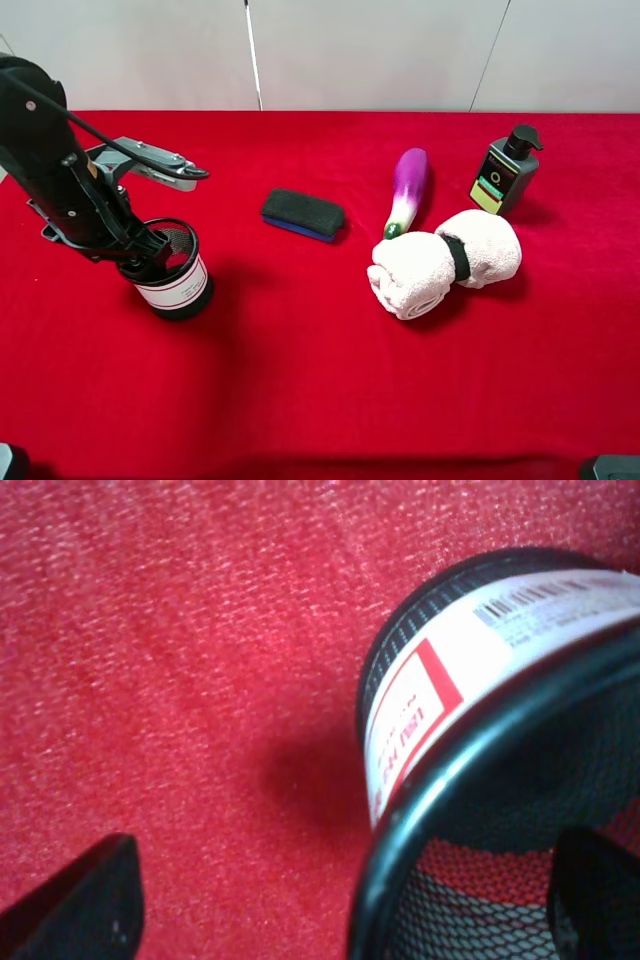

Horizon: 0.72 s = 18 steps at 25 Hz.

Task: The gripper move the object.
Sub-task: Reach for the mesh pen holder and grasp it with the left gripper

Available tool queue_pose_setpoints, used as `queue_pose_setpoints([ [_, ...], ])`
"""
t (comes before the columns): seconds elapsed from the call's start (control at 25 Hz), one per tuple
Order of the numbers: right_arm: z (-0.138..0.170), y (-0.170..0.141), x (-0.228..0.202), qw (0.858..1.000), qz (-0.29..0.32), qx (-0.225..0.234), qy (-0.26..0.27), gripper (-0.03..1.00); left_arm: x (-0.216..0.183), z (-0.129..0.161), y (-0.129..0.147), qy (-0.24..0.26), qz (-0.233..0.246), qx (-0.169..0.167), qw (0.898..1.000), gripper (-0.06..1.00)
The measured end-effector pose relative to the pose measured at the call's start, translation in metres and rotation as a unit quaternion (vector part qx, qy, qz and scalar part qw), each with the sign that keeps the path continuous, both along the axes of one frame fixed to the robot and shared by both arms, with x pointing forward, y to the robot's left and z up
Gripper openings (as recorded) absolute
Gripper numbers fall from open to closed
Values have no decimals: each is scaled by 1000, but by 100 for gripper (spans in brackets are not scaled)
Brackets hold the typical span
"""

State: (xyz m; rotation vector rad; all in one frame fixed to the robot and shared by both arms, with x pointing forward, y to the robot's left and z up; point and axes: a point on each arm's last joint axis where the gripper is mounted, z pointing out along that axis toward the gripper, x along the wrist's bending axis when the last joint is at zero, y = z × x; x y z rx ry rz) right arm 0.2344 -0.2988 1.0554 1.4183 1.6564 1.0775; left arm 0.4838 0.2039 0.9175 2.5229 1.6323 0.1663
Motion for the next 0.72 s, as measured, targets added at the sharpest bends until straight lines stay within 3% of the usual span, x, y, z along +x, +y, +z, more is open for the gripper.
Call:
queue_pose_setpoints([
  [0.72,0,0,0,1000,0,0,0,69,1,0,0,-3,0,-1,1000,80],
])
